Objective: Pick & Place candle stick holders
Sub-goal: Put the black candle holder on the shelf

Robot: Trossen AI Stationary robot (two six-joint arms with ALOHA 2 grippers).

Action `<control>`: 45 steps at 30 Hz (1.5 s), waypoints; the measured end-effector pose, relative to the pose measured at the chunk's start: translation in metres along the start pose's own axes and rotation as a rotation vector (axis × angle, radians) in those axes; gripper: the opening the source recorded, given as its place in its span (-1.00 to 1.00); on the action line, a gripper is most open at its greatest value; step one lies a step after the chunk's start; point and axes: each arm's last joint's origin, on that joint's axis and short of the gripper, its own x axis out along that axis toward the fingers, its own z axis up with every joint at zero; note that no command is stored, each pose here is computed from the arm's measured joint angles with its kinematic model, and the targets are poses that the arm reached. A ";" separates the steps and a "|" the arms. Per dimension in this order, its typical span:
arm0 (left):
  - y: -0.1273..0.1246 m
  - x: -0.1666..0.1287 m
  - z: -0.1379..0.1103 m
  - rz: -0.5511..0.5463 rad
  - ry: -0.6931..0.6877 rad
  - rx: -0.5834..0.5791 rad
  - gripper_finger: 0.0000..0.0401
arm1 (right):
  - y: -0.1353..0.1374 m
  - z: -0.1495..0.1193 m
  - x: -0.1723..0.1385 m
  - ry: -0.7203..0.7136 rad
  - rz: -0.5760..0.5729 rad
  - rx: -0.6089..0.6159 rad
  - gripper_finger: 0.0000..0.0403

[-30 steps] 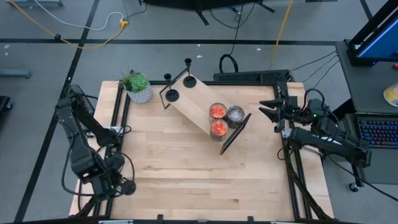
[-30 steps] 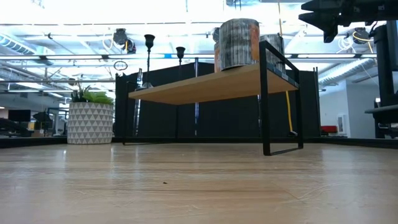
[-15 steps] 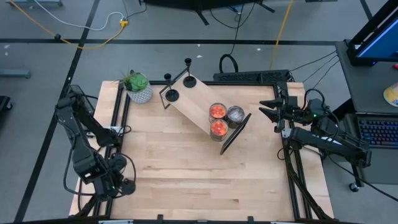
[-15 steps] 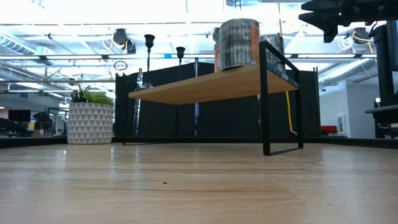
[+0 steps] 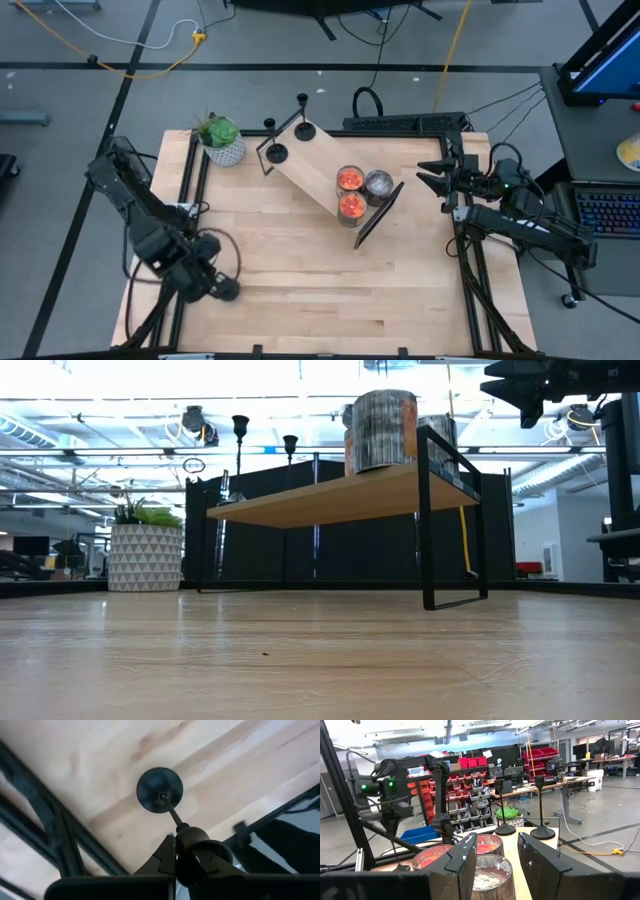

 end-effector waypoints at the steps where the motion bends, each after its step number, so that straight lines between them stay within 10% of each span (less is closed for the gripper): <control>1: -0.002 -0.005 0.006 -0.018 -0.007 0.008 -0.94 | 0.000 0.000 0.000 0.000 -0.001 0.000 -0.33; 15: -0.023 -0.089 0.108 -0.256 -0.222 0.186 -0.94 | 0.000 0.000 0.000 0.000 -0.002 0.000 -0.33; 30: -0.039 -0.162 0.220 -0.168 -0.443 0.308 -0.94 | 0.000 0.000 0.000 0.000 -0.003 0.000 -0.33; 45: -0.028 -0.154 0.310 -0.025 -0.474 0.273 -0.94 | 0.000 0.000 0.000 0.001 -0.003 -0.005 -0.33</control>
